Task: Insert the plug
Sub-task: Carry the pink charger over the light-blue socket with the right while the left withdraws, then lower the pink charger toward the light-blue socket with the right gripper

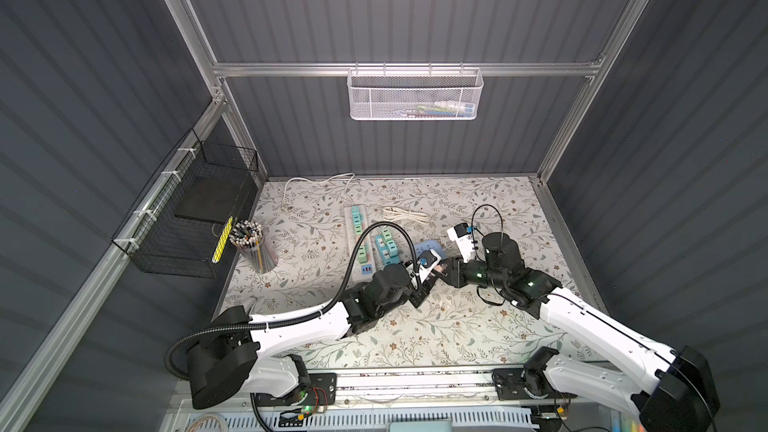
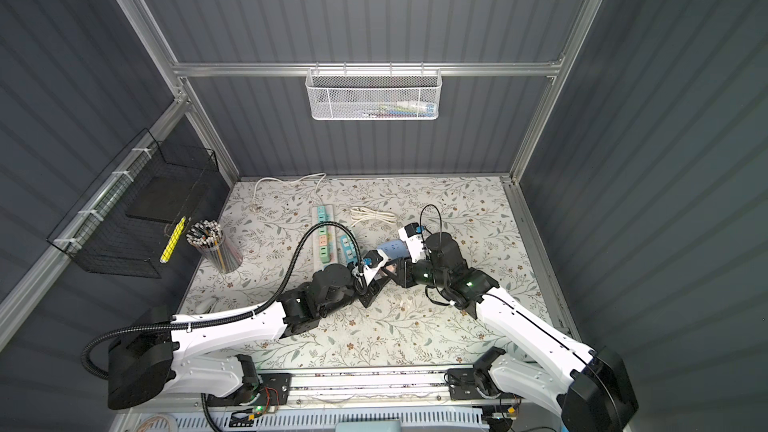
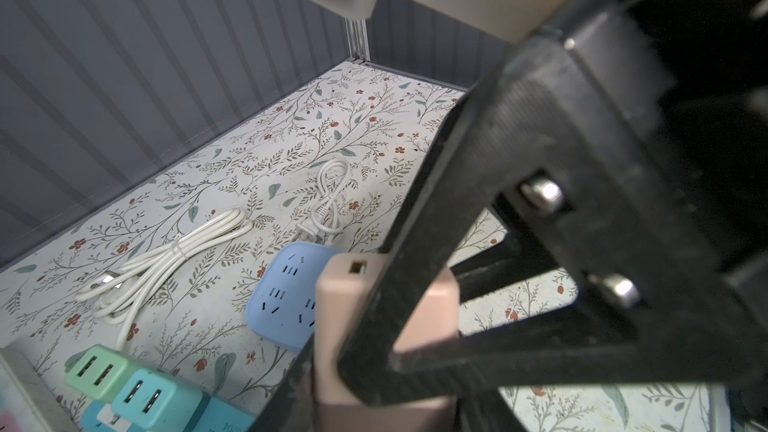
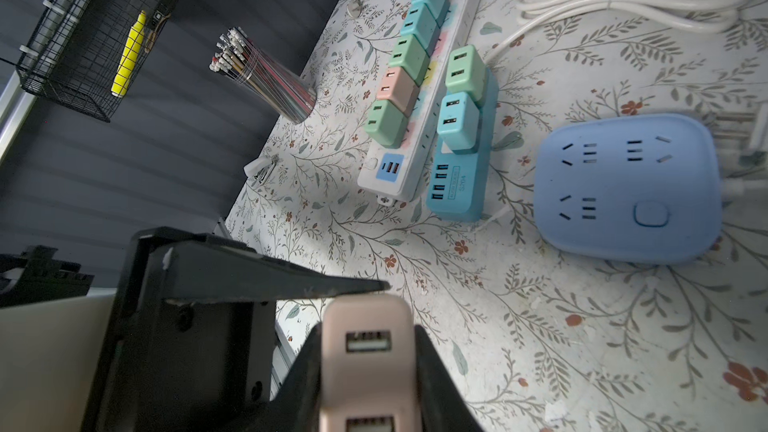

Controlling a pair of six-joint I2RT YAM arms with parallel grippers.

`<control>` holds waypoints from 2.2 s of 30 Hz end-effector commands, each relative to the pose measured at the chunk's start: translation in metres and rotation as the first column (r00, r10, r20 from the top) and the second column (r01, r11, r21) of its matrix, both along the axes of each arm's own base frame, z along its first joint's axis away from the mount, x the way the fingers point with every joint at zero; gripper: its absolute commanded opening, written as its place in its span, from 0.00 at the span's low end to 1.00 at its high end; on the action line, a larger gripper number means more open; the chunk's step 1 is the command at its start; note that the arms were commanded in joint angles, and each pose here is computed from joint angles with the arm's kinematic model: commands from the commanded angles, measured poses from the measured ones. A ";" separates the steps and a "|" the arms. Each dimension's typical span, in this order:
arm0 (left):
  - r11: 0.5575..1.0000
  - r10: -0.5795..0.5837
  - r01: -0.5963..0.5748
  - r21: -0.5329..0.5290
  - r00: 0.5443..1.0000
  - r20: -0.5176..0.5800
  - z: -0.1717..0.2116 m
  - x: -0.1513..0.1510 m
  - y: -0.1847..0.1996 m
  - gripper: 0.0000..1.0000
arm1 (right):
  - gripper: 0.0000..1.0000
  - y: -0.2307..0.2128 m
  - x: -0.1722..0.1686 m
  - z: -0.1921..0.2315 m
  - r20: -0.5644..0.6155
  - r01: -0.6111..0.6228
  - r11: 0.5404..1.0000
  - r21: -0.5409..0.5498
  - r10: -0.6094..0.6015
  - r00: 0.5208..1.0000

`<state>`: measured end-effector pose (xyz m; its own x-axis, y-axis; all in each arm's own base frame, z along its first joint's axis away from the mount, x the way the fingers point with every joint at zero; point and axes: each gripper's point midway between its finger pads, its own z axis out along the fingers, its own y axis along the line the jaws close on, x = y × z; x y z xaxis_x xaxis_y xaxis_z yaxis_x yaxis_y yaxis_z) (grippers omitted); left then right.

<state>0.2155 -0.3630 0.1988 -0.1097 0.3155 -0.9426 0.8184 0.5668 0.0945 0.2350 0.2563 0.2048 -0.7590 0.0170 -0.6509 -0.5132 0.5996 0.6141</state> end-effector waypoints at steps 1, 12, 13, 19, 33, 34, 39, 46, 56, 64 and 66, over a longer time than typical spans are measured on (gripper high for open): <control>1.000 0.021 -0.021 -0.003 1.000 -0.005 -0.004 0.000 0.005 0.52 | 0.21 0.008 0.001 0.018 0.027 -0.014 0.997 0.074 0.012 1.000; 0.893 0.423 -0.422 -0.153 0.906 -0.028 0.014 0.022 0.098 0.80 | 0.20 -0.018 0.037 0.009 0.137 0.199 0.979 -0.043 -0.192 0.972; 0.865 0.471 -0.470 -0.175 0.881 -0.038 0.014 0.023 0.112 0.81 | 0.20 -0.021 0.043 0.004 0.157 0.223 0.972 -0.067 -0.211 0.965; 0.700 0.663 -0.679 -0.221 0.733 -0.154 -0.008 0.021 0.175 0.86 | 0.20 -0.024 0.076 -0.029 0.237 0.314 0.932 -0.184 -0.267 0.934; 0.660 0.679 -0.709 -0.250 0.705 -0.206 -0.011 0.007 0.209 0.89 | 0.19 -0.009 0.118 -0.088 0.215 0.324 0.877 -0.356 -0.260 0.941; 0.661 0.678 -0.706 -0.255 0.707 -0.203 -0.010 0.006 0.209 0.89 | 0.18 -0.009 0.120 -0.093 0.211 0.324 0.873 -0.365 -0.261 0.942; 0.680 0.660 -0.686 -0.257 0.726 -0.193 -0.005 0.006 0.204 0.89 | 0.18 -0.012 0.120 -0.106 0.205 0.332 0.862 -0.382 -0.271 0.940; 0.720 0.617 -0.644 -0.257 0.765 -0.185 -0.009 0.005 0.192 0.89 | 0.18 -0.012 0.124 -0.117 0.202 0.332 0.846 -0.418 -0.269 0.942; 0.714 0.632 -0.653 -0.254 0.756 -0.168 -0.009 0.004 0.200 0.90 | 0.18 -0.015 0.116 -0.131 0.184 0.308 0.827 -0.471 -0.249 0.951; 0.715 0.637 -0.654 -0.249 0.755 -0.154 -0.007 0.005 0.200 0.91 | 0.18 -0.016 0.114 -0.139 0.197 0.301 0.790 -0.533 -0.230 0.953; 0.715 0.638 -0.654 -0.248 0.755 -0.151 -0.006 0.005 0.199 0.91 | 0.18 -0.015 0.114 -0.144 0.201 0.300 0.774 -0.558 -0.225 0.953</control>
<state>0.2194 -0.1662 0.1916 -0.2567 -0.1304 -0.9577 0.2520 0.9475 -0.1966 0.3533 0.2459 0.0778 -0.6761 -0.1385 -0.7236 -0.3287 0.9357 0.1280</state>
